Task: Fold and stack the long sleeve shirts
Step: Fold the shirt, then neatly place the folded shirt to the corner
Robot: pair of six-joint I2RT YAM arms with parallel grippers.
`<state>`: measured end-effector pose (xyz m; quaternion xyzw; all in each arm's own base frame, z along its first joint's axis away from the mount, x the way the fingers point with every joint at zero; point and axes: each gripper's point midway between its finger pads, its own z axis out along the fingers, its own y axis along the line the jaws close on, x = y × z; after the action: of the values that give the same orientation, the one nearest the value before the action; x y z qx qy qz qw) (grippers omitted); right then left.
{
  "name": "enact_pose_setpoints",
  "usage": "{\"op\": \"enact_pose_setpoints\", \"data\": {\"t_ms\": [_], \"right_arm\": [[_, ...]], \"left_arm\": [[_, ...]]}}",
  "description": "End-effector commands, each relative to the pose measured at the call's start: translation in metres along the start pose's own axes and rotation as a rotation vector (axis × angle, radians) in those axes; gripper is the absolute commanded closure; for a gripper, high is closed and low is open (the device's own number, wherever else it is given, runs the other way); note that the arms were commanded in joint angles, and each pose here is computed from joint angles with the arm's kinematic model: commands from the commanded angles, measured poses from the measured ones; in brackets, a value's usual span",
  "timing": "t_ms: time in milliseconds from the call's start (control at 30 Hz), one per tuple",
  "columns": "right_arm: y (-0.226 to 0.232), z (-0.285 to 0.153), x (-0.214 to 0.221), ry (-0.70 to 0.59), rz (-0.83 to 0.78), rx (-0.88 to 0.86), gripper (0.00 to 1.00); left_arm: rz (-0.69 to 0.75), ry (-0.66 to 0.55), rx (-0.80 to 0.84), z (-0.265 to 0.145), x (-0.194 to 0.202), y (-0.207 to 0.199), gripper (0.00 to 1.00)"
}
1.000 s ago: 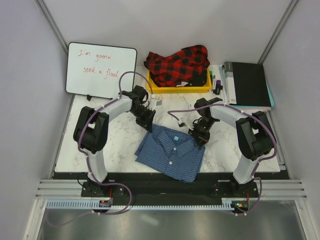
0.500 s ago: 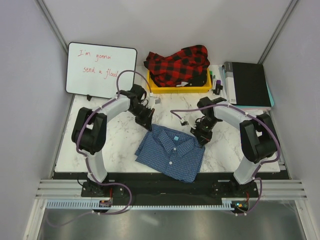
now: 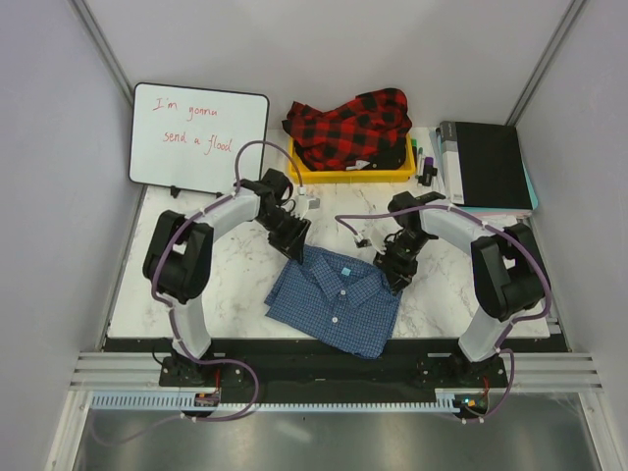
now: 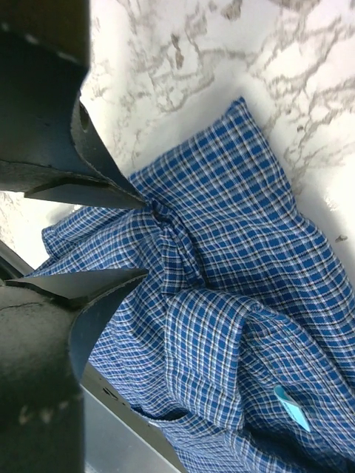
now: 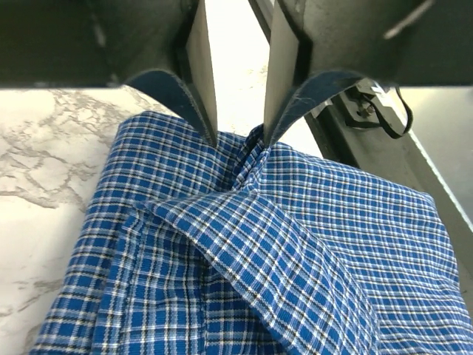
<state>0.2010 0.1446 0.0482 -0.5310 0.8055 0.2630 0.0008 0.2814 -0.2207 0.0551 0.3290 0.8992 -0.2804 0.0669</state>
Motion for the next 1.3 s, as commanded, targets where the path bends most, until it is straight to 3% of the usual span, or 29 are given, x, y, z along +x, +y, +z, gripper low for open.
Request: {"op": "enact_pose_setpoints", "data": {"t_ms": [0, 167, 467, 633, 800, 833, 933, 967, 1033, 1133, 1267], "right_arm": [[0.006, -0.003, -0.009, -0.023, -0.013, -0.033, 0.59], [0.007, -0.004, -0.013, -0.029, -0.018, -0.041, 0.6], [0.014, -0.014, -0.017, -0.041, -0.033, -0.044, 0.47], [0.014, -0.009, -0.019, -0.039, -0.025, -0.062, 0.48], [0.006, 0.002, -0.021, -0.023, -0.02, -0.029, 0.57], [0.001, 0.004, -0.022, -0.014, -0.027, -0.007, 0.6], [-0.004, 0.007, -0.019, 0.012, -0.02, 0.004, 0.74], [-0.006, 0.007, -0.018, 0.022, -0.019, 0.01, 0.88], [-0.013, 0.005, -0.015, 0.034, -0.011, 0.055, 1.0], [-0.021, -0.003, -0.014, 0.013, -0.006, 0.121, 1.0], [-0.026, -0.011, -0.006, 0.018, -0.002, 0.178, 1.0]], "left_arm": [[0.025, 0.048, 0.0, 0.009, 0.01, 0.002, 0.55], [0.021, 0.068, -0.012, 0.015, 0.011, 0.003, 0.52], [-0.001, 0.076, -0.057, 0.017, 0.01, 0.012, 0.54], [-0.011, 0.065, -0.057, 0.018, 0.004, 0.013, 0.53], [-0.008, 0.051, -0.03, 0.018, -0.002, 0.006, 0.58], [-0.006, 0.047, -0.022, 0.017, -0.003, 0.004, 0.65], [-0.004, 0.036, -0.016, 0.014, -0.005, 0.001, 0.77], [-0.004, 0.033, -0.018, 0.013, -0.005, 0.001, 0.8], [0.001, 0.018, -0.026, 0.008, -0.007, 0.0, 0.9], [-0.004, -0.011, -0.046, -0.002, -0.008, 0.005, 0.98], [0.007, -0.063, -0.066, -0.015, -0.01, 0.01, 0.98]]}}
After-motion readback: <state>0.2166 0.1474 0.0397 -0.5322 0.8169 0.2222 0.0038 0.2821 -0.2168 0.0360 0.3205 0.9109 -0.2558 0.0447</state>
